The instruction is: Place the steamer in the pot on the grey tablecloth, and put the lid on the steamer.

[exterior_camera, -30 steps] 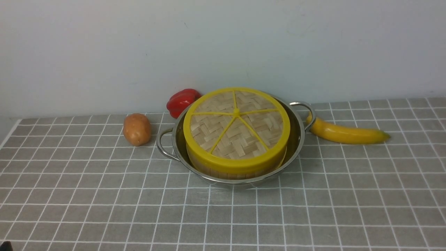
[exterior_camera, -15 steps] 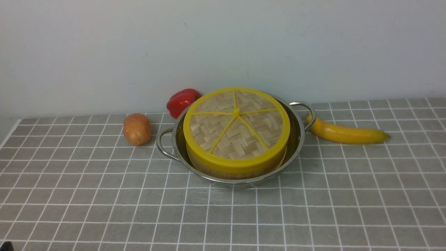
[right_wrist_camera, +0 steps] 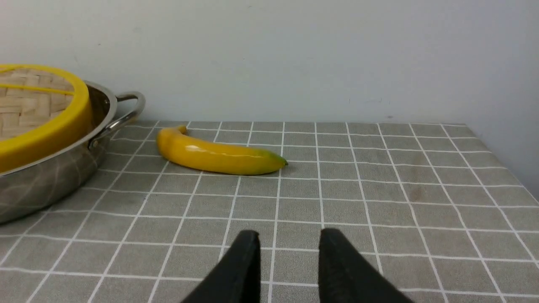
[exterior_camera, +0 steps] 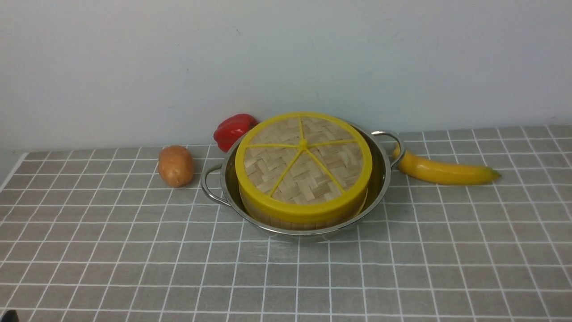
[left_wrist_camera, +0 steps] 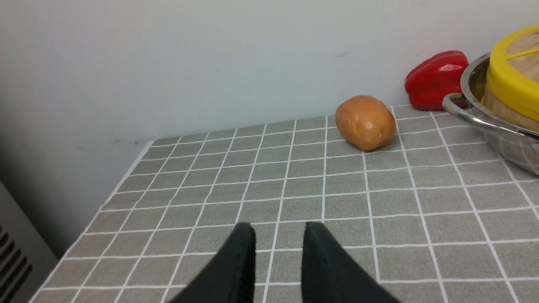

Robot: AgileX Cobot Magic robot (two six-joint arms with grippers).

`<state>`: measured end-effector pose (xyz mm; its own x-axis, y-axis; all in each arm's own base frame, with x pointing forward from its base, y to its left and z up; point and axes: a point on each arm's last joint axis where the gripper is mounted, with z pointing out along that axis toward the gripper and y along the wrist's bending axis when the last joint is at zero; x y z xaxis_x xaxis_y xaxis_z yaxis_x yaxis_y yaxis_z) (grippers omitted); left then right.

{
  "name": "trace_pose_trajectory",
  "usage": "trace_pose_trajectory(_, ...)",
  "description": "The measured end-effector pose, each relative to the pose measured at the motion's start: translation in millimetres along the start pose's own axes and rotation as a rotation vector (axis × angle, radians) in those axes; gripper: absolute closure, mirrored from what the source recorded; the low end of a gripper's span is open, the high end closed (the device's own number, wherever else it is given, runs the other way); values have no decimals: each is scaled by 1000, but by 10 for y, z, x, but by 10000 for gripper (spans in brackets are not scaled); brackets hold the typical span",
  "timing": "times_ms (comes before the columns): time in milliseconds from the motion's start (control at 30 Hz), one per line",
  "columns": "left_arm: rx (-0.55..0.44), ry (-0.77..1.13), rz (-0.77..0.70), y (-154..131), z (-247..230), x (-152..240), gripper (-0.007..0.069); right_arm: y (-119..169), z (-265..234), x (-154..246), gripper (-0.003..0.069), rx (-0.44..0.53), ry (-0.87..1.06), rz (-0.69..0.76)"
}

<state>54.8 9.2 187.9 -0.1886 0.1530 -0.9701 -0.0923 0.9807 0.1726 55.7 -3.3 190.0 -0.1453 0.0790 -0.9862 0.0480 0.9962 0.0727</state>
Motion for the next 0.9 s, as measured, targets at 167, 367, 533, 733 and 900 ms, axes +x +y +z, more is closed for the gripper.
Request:
trace_pose_trajectory(167, 0, 0, 0, 0, 0, 0, 447, 1, 0, -4, 421, -1, -5, 0)
trace_pose_trajectory(367, 0, 0, 0, 0, 0, 0, 437, 1, 0, -5, 419, -1, -5, 0)
trace_pose_trajectory(533, 0, 0, 0, 0, 0, 0, 433, 1, 0, -5, 419, -1, -6, 0)
trace_pose_trajectory(733, 0, 0, 0, 0, 0, 0, 420, 1, 0, -5, 419, -1, -6, 1)
trace_pose_trajectory(900, 0, 0, 0, 0, 0, 0, 413, 1, 0, -5, 419, -1, -6, 1)
